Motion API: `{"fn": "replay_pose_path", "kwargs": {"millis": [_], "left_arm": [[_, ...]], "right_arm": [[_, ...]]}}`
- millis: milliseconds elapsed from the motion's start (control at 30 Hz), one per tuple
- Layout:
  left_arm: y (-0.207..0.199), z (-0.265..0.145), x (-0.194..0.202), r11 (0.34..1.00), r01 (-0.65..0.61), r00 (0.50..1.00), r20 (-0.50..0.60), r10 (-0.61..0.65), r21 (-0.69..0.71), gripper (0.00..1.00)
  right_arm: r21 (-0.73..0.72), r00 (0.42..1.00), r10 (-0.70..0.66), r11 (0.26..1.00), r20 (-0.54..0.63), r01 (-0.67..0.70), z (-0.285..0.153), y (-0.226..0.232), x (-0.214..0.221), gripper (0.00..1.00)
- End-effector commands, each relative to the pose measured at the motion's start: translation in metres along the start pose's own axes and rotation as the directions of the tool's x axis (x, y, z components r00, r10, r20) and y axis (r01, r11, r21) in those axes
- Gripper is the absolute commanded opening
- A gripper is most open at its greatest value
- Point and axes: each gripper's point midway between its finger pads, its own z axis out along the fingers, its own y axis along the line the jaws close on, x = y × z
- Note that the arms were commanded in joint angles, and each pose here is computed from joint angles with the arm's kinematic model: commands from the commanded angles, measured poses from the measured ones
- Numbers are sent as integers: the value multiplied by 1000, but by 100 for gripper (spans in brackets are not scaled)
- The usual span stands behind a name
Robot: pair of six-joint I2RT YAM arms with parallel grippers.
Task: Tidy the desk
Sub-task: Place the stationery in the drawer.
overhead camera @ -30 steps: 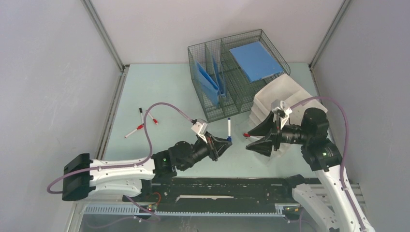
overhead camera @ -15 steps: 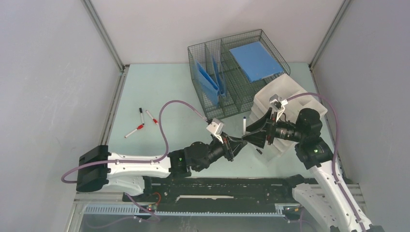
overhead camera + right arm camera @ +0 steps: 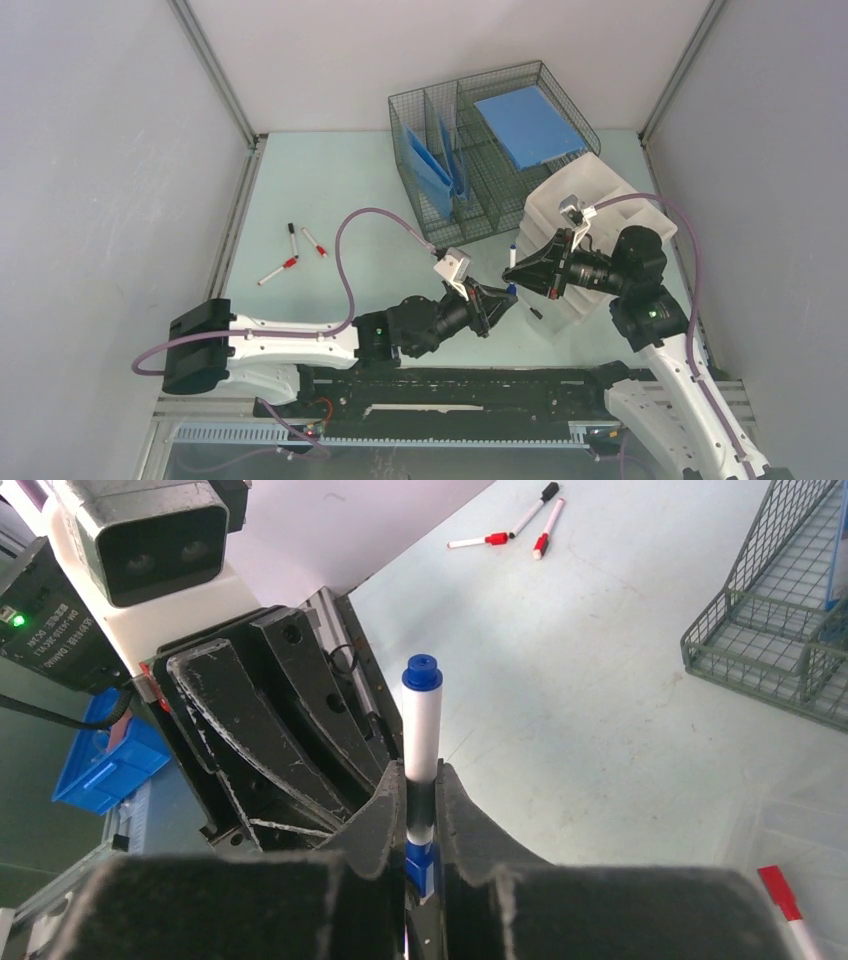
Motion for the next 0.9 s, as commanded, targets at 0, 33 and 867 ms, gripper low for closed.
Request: {"fn": "replay_pose_path", "kwargs": {"millis": [0,33,867], "left_arm": [[-17,3,-24,999,9,997,71,-11,35,18],[-17,2,-24,999,9,997,71,-12,35,25],[159,-116,-37,916,1,989,139,60,-401,93]], "right_arm": [[-39,998,-54,998,14,54,-1,9,-4,4],[-34,998,-61,998,15,61,-2,8,-4,0],[305,838,-361,812,-409,498,-22,-119,65,7]]}}
